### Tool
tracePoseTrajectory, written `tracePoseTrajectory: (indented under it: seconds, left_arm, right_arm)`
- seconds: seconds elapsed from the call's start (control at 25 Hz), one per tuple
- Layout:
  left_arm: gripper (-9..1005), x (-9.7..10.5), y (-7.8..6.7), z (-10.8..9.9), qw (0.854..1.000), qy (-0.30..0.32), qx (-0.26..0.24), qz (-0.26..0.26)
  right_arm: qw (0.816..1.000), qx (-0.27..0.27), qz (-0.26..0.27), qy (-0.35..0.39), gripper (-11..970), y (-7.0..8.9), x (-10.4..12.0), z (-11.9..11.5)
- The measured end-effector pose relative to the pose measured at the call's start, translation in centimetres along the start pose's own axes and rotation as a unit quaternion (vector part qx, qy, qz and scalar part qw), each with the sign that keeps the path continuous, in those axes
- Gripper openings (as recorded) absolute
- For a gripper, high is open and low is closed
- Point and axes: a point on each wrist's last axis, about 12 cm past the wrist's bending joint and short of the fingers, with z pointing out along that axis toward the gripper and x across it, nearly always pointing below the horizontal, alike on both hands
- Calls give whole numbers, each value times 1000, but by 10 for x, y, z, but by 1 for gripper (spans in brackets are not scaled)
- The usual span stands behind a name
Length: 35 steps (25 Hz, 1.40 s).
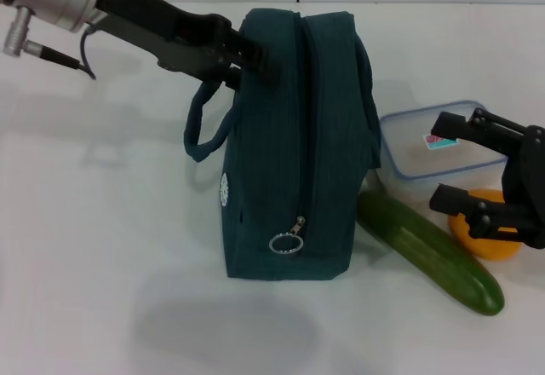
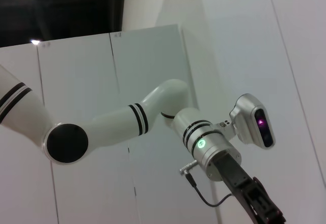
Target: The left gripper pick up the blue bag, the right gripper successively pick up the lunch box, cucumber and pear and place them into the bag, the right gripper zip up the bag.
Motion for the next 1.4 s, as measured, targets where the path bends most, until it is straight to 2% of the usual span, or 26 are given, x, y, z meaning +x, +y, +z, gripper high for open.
tracePoseTrajectory:
  seconds: [0.08, 0.56, 1.08, 1.4]
  left_arm:
    - [670, 0, 2, 2, 1000, 0, -4, 0]
    - [190, 5, 4, 9, 1000, -2, 6, 17]
    - [49, 7, 8, 5, 1000, -16, 12, 10]
    - [49, 6, 8, 0, 1000, -25, 18, -4]
  right_arm:
    - [1000, 3, 2, -1, 858, 1, 1, -2]
    - [1000, 10, 8, -3, 857, 6, 5, -6]
    - [1000, 5, 16, -15, 857, 10, 5, -7]
    - [998, 24, 26, -43, 858, 12, 6, -12]
